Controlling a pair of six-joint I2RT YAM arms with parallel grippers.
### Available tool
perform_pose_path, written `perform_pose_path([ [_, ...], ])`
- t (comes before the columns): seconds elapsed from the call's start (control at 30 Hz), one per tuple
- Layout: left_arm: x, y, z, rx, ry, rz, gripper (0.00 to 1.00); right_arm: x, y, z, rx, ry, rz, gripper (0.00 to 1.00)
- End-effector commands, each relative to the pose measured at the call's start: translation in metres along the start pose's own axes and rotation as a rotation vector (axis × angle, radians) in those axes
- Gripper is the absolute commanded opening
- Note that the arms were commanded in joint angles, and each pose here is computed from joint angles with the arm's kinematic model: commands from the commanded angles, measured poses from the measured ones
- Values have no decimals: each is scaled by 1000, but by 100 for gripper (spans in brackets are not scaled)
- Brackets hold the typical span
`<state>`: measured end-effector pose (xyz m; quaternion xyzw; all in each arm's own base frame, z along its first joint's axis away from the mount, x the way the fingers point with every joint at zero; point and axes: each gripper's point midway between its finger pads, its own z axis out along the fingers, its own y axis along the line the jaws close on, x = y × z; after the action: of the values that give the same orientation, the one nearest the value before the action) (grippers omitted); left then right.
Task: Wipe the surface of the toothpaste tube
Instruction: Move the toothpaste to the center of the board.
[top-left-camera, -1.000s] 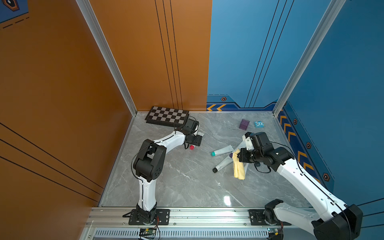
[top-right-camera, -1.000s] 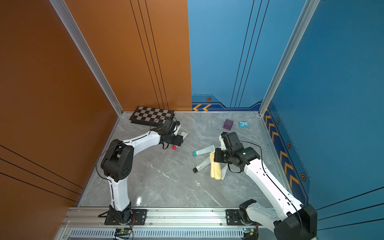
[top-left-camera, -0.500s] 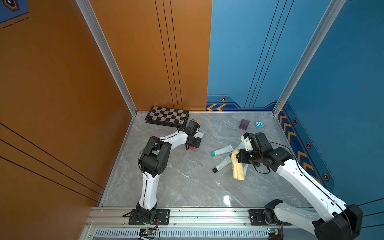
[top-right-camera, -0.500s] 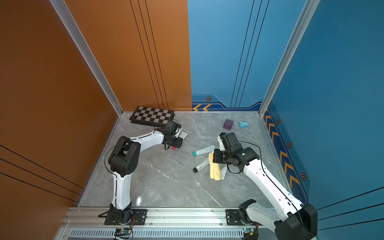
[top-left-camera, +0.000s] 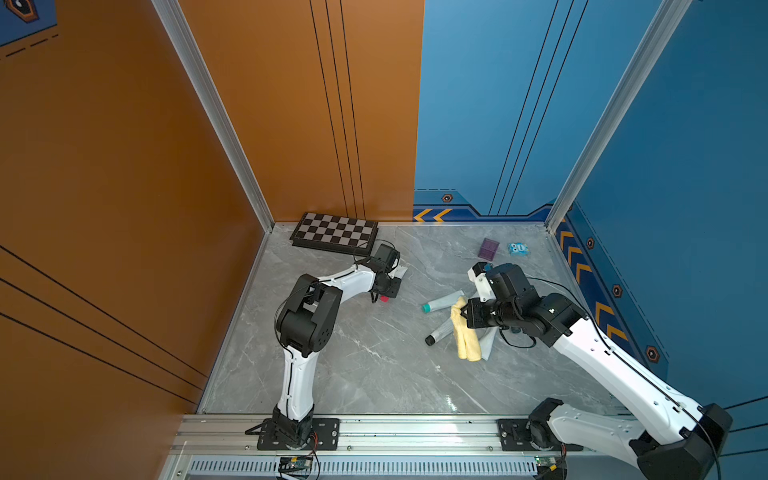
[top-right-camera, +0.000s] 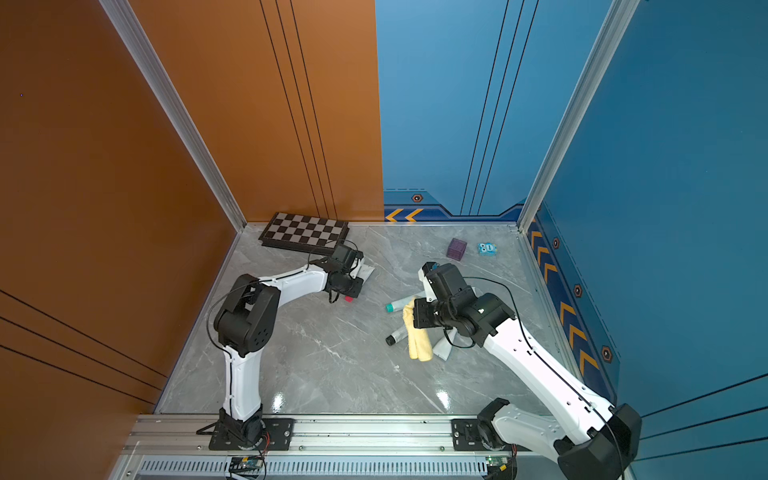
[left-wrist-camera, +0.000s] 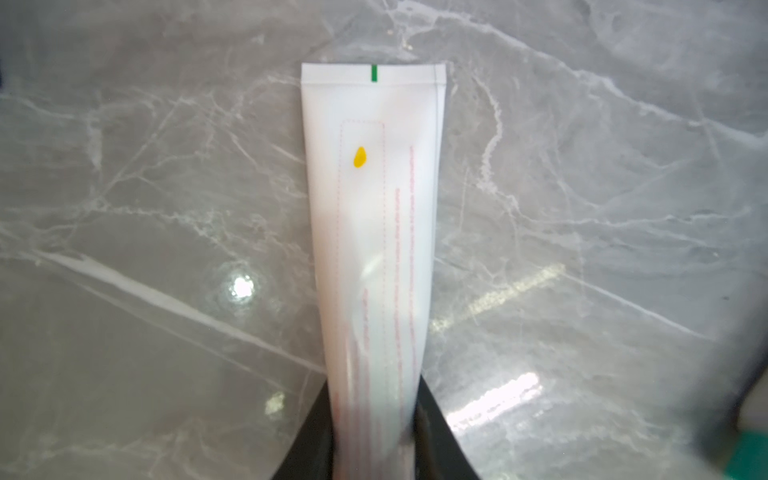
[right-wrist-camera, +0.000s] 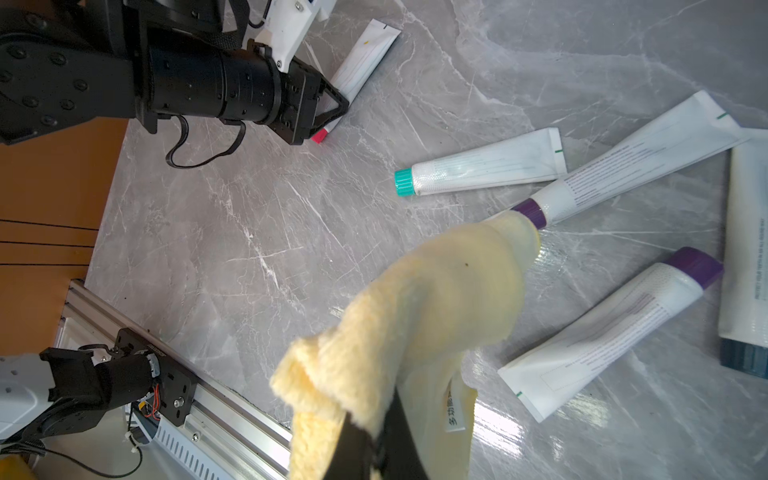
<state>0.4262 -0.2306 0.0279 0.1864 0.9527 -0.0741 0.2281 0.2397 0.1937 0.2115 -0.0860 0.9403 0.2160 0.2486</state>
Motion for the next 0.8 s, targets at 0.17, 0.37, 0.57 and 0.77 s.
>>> perform_pose_path([
  [0.17,86,-43,-11,-51,139,108,24,8,7,16,28,77,-42,0],
  [0.37,131,-44,-27,-74,145,86,25,49,22,44,20,208,-128,0],
  [0.57,160,-53,-51,-57,107,62,26,94,32,86,-8,304,-122,0],
  [0.77,192,-65,-66,-2,95,57,28,119,40,130,-23,363,-107,0],
])
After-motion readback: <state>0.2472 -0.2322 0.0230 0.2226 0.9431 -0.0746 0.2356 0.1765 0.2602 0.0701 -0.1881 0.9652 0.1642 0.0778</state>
